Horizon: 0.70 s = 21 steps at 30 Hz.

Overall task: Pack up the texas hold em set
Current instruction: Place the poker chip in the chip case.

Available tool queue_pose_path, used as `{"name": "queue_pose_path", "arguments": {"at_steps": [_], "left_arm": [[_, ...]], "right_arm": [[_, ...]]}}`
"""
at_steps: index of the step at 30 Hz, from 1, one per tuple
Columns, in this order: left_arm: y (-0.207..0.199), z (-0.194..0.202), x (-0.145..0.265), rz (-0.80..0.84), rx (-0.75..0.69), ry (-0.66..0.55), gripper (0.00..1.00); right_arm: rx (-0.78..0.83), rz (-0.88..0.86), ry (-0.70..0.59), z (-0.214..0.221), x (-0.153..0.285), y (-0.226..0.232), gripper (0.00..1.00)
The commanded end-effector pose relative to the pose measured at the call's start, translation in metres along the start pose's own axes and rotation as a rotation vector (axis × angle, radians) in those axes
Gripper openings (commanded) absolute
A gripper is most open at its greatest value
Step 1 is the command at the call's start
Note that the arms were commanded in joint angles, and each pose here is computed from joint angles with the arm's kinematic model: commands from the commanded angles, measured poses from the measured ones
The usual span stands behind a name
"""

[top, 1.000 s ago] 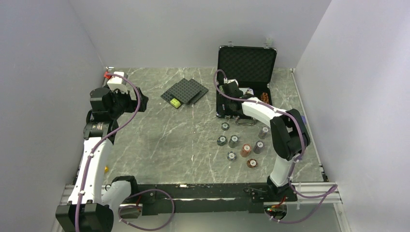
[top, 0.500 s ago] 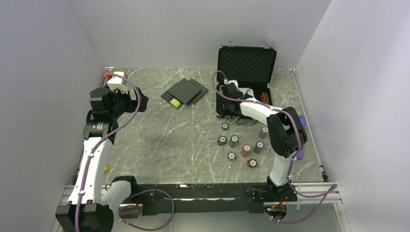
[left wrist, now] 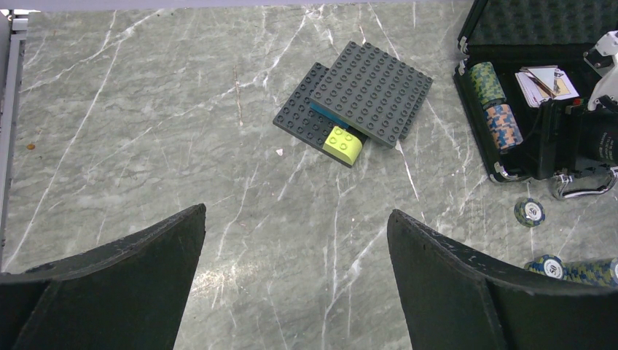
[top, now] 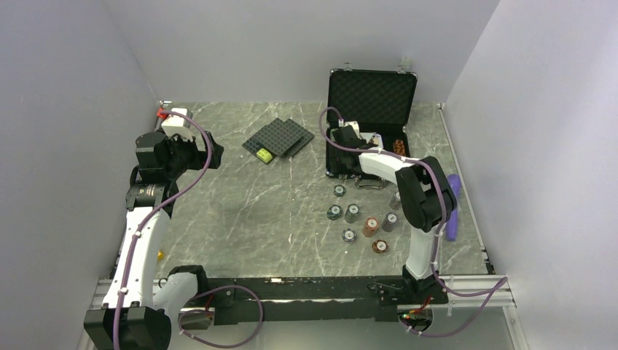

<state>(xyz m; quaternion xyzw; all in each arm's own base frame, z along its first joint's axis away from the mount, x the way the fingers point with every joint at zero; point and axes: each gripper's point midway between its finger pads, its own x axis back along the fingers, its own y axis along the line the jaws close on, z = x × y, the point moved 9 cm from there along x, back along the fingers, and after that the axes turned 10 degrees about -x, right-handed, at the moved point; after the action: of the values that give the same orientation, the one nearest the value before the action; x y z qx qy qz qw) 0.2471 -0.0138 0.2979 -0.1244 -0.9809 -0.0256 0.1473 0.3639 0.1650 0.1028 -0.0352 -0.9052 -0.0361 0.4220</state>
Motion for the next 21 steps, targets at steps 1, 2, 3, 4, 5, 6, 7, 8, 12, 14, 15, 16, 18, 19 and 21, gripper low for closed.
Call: {"name": "queue_pose_path", "arguments": {"at_steps": [1,2,3,4,5,6,7,8,12,14,15,16,18,19,21], "left_arm": [[-0.002,-0.007,0.0,0.012,-0.007,-0.036,0.98],[-0.002,-0.007,0.0,0.012,-0.007,-0.036,0.98],[-0.002,-0.007,0.0,0.012,-0.007,-0.037,0.98],[-0.001,-0.007,0.0,0.012,-0.007,-0.036,0.98],[-0.002,-0.007,0.0,0.012,-0.007,-0.035,0.98],[-0.002,-0.006,0.0,0.012,-0.006,-0.034,0.98],[-0.001,-0.006,0.0,0.012,-0.006,-0.034,0.98],[-0.001,-0.006,-0.001,0.012,-0.006,-0.033,0.98],[-0.002,-0.006,-0.001,0.014,-0.006,-0.033,0.98],[-0.001,-0.006,-0.001,0.014,-0.006,-0.032,0.98],[-0.001,-0.005,-0.001,0.014,-0.005,-0.031,0.98],[-0.001,-0.006,-0.001,0.014,-0.006,-0.032,0.98],[-0.002,-0.006,-0.001,0.015,-0.005,-0.033,0.98],[-0.002,-0.006,-0.001,0.017,-0.005,-0.035,0.98],[-0.002,-0.006,-0.001,0.017,-0.005,-0.034,0.98]], "right_arm": [[-0.047,0.018,-0.079,-0.024,-0.008,0.0,0.77],[-0.047,0.017,-0.079,-0.026,-0.01,0.0,0.76],[-0.045,0.017,-0.082,-0.027,-0.011,0.0,0.76],[-0.044,0.017,-0.083,-0.028,-0.012,0.0,0.77],[-0.045,0.018,-0.085,-0.029,-0.013,-0.001,0.76],[-0.045,0.019,-0.085,-0.031,-0.014,-0.001,0.77],[-0.044,0.019,-0.085,-0.032,-0.015,-0.002,0.77],[-0.045,0.02,-0.086,-0.033,-0.017,-0.002,0.77],[-0.046,0.021,-0.083,-0.035,-0.019,-0.004,0.77],[-0.041,0.014,-0.082,-0.035,-0.018,-0.004,0.77],[-0.038,0.009,-0.079,-0.035,-0.018,-0.004,0.77],[-0.031,0.0,-0.076,-0.034,-0.017,-0.004,0.77],[-0.016,-0.027,-0.071,-0.035,-0.013,-0.002,0.79],[-0.009,-0.044,-0.069,-0.035,-0.01,-0.002,0.8],[-0.001,-0.092,-0.066,-0.037,-0.002,0.0,0.83]]}}
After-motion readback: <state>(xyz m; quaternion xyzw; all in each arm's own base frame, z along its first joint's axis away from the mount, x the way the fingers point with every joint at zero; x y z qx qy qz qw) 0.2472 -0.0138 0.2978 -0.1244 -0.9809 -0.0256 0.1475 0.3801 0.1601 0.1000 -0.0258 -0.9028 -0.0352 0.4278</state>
